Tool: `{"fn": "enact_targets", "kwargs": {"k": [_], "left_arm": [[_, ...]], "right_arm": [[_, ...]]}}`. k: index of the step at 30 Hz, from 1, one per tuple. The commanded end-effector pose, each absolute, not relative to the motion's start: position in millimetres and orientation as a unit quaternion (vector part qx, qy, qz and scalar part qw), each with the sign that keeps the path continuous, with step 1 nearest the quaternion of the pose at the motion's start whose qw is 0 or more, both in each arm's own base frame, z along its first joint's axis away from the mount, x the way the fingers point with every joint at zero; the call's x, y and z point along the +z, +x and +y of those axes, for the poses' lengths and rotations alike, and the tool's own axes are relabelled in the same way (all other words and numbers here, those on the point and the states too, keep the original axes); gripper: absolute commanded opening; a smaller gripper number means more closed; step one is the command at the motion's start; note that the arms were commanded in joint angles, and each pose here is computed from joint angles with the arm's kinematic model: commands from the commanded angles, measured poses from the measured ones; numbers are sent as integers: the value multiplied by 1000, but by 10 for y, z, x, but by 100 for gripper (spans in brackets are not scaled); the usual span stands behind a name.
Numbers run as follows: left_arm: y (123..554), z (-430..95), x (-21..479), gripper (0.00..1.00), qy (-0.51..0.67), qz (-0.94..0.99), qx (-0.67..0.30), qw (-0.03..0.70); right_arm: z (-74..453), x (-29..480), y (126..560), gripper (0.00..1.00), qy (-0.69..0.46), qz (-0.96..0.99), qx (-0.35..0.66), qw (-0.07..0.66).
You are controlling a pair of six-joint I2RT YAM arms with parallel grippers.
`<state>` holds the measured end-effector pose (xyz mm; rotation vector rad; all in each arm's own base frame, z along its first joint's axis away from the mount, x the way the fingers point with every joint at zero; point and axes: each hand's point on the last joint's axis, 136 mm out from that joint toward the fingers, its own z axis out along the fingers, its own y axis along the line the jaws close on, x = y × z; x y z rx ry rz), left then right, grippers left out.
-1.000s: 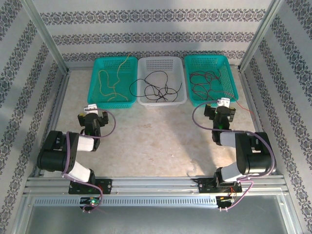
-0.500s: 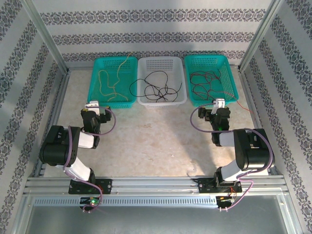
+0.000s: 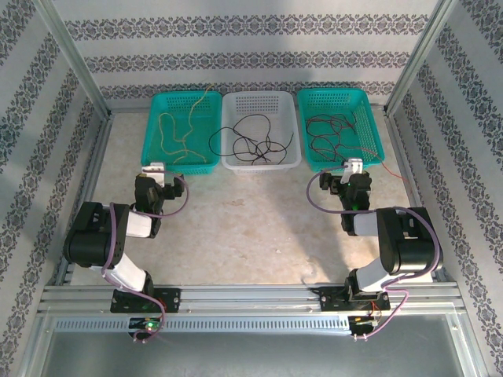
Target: Untangle the cables
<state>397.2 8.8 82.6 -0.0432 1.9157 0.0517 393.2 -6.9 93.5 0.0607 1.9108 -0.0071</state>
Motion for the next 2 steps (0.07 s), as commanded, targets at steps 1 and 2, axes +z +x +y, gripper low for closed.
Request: {"fn": "enact_targets", "kwargs": {"k": [1,2], "left_arm": [[4014,56,875,99,-5,817,18,577],[4013,56,871,99,-5,817,18,576]], "right_arm": [[1,1062,3991,98,16,803,8,595],[3,1061,3982,98,15,804,9,595]]}}
